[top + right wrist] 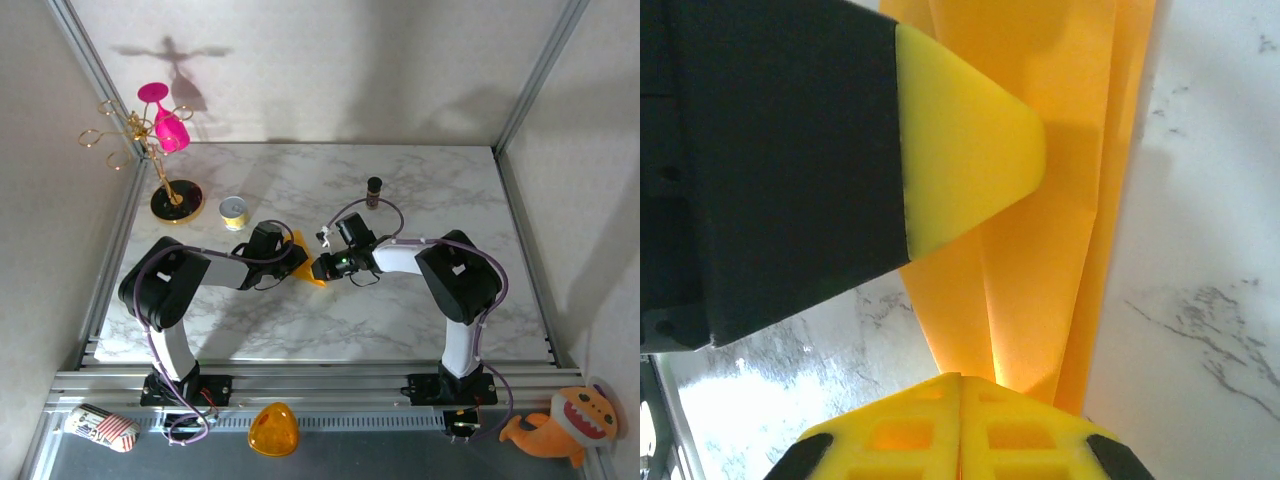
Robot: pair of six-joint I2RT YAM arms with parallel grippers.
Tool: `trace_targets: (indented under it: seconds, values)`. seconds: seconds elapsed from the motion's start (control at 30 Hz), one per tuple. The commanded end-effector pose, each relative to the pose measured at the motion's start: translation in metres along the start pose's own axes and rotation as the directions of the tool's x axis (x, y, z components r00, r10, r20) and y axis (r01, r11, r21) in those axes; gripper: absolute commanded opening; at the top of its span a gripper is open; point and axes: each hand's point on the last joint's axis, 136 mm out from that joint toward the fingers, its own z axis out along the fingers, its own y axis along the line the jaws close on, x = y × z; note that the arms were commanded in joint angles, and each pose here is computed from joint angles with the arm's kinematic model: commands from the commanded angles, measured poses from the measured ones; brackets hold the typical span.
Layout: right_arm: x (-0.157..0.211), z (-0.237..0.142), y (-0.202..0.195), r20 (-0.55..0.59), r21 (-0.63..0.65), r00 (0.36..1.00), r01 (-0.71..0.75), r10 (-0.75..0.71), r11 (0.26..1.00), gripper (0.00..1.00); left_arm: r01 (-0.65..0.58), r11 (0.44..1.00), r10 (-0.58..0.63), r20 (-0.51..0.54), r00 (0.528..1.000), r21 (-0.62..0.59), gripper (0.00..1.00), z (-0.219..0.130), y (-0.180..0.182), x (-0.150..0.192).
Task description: Fold a paper plane with a square sheet of paper (pick it up from the middle)
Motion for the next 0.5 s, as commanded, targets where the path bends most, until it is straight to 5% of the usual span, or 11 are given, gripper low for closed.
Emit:
trace_targets:
  seconds: [0.0,0.47]
  values:
    - [0.005,0.005,-0.002,-0.033,0.003,0.999,-0.004,0.005,1.0,0.09,0.044,0.98,-0.055,-0.049,0.997,-0.196,0.15,0.005,0.059,0.018]
    - [0.016,0.009,-0.014,-0.066,0.045,0.997,-0.029,0.032,0.999,0.09,0.083,0.963,-0.098,-0.044,0.994,-0.258,0.15,0.005,0.074,0.021]
